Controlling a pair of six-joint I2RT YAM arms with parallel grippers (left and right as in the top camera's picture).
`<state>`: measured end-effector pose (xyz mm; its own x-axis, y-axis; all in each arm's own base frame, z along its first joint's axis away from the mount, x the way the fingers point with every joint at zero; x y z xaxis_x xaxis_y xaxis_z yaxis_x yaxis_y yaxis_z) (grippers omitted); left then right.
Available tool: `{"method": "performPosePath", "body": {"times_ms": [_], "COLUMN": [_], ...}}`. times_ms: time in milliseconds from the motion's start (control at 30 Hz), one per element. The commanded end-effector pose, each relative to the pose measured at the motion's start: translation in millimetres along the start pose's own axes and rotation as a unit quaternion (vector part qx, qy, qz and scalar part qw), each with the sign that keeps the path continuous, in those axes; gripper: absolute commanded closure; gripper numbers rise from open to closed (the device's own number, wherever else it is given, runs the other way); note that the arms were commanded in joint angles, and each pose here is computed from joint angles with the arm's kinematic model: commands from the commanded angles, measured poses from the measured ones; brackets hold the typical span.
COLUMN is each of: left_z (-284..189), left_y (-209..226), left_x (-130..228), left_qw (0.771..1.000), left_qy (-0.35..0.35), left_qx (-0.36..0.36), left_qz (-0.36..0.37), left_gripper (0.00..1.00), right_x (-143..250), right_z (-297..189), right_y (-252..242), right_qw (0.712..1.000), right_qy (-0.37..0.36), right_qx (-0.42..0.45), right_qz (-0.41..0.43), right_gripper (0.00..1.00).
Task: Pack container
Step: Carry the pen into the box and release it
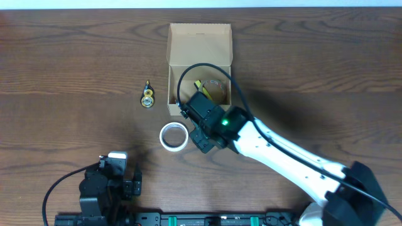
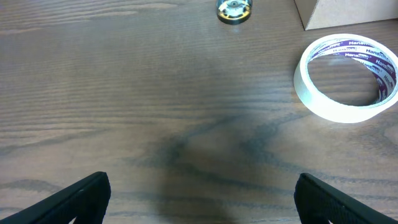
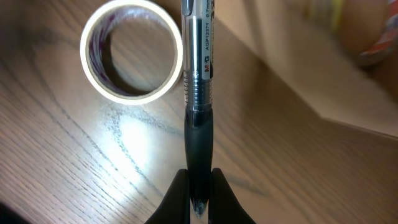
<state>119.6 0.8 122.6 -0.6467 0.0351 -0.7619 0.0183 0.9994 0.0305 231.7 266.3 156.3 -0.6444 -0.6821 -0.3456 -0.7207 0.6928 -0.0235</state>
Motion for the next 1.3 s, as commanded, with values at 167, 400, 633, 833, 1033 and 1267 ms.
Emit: {"method": "performPosePath", "body": {"times_ms": [167,400,633,833,1033,1267], "left_z": [3.3,3.3,3.3,3.3,3.3,3.3], "left_y": [-0.1,-0.1,-0.1,-0.1,-0.1,-0.1], "left_x": [12.6,12.6,12.6,12.6,12.6,12.6], "left_qw": [1.000,1.000,1.000,1.000,1.000,1.000], "left_qy": [0.027,0.027,0.027,0.027,0.027,0.027], "left_qx": [-0.001,-0.001,-0.001,-0.001,-0.001,-0.001], "left_qz": [0.008,0.008,0.008,0.008,0.008,0.008], "left_gripper": [0.05,0.05,0.05,0.05,0.05,0.05], "right_x": [-27.0,-56.7,-79.3,-90.5,-83.3,-73.4], "right_z": [-26.1,-41.3,-32.2,-1.6,39.0,48.6], "right_y": [-28.2,-67.4,-100.5,-103.1,-104.8,-109.1], "right_qw": [0.994,0.986,0.986,0.991,0.993,0.994], "right_qy": [-0.068,-0.116,-0.106,-0.068,-0.017,0.011], "right_qx": [0.090,0.115,0.127,0.113,0.105,0.102], "right_qz": [-0.008,0.017,-0.013,-0.030,-0.040,-0.038], "right_gripper": [0.99,0.99,0.99,0.99,0.99,0.99]}}
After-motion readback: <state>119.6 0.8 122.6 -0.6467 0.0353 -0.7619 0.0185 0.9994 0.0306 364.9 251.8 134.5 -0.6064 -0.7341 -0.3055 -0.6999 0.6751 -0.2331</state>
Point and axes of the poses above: each gripper's point midway between its finger pads, its own z axis out along the fingers, its own y axis along the line the jaws close on, x = y × z, the point moved 5 cm from there along -z, back along the fingers, and after that the axes turned 7 degrees about -z, right-handed, at the moved point
